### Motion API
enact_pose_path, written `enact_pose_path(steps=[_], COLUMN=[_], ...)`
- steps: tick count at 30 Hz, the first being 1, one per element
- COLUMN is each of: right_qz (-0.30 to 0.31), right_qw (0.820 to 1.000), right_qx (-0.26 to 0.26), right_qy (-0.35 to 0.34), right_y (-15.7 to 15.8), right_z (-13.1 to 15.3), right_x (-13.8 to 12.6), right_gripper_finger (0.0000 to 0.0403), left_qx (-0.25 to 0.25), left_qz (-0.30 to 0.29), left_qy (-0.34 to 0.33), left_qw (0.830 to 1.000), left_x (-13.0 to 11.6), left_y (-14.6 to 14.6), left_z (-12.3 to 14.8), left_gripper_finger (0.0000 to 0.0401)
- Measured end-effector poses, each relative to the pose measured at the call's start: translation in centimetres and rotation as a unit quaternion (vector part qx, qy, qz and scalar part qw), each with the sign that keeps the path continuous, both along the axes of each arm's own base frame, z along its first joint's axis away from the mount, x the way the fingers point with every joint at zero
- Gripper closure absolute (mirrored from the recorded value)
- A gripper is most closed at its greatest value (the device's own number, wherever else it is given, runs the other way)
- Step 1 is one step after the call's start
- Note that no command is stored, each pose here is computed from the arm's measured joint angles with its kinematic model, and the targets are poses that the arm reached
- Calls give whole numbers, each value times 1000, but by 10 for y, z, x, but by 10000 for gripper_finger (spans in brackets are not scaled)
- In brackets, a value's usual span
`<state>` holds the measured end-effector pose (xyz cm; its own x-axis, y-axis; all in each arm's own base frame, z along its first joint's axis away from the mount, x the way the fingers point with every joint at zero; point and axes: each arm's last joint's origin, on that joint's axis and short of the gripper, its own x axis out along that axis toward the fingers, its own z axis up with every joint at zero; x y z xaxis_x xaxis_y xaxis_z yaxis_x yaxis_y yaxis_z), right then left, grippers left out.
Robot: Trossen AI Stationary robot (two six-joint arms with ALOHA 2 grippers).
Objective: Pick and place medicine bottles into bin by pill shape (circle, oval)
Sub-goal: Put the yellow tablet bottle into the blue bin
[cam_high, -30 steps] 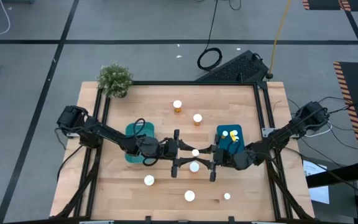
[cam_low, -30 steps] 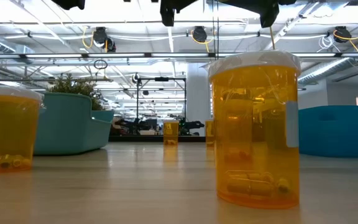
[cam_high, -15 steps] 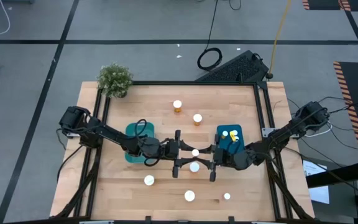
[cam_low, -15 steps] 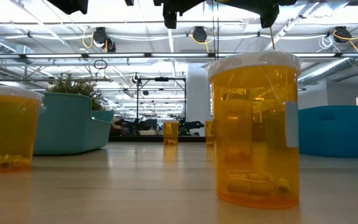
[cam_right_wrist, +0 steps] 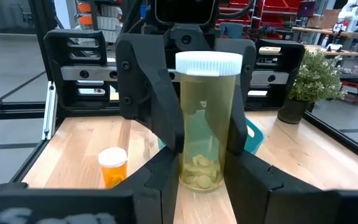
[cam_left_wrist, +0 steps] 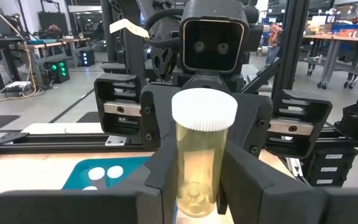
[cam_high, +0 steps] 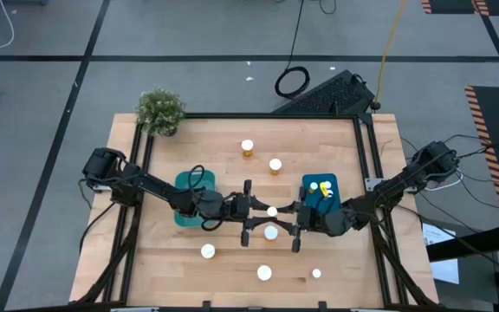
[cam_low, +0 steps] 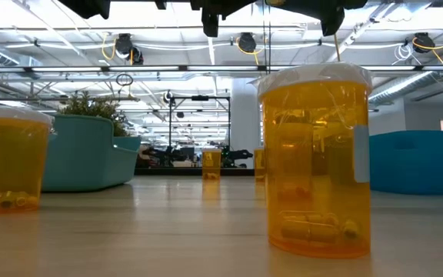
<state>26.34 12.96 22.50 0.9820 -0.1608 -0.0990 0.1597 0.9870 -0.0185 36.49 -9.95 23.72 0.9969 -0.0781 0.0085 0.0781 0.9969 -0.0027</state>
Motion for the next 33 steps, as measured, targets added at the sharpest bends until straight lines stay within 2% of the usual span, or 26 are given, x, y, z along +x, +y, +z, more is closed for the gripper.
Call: enact_pose_path(steps=[3,7,12,16,21,25,29,33], right_qz=[1,1,-10,-10,-1,15,4,-27], right_qw=[1000,999,996,993,991,987,972,959], right_qx=[-7,-14,9,50,85,117,153,135], right_qy=[5,35,91,111,104,111,177,246], right_y=[0,0,-6,-13,-24,-37,-53,-61], right_z=[-1,-5,-7,1,18,34,40,43], right_x=[0,-3,-15,-27,-35,-26,-8,10], right_gripper_finger=[282,240,176,143,137,143,144,144], left_qx=[0,4,11,20,32,37,39,41], left_qz=[0,-1,7,19,36,47,53,58], left_qy=[1,8,31,65,119,144,157,169], left_qw=[1000,1000,999,997,992,988,985,983], left_x=[0,0,2,3,4,4,4,4], left_y=[0,1,7,16,29,38,42,45], left_z=[0,-2,-6,-13,-23,-28,-30,-33], left_gripper_finger=[285,281,280,280,279,279,279,279])
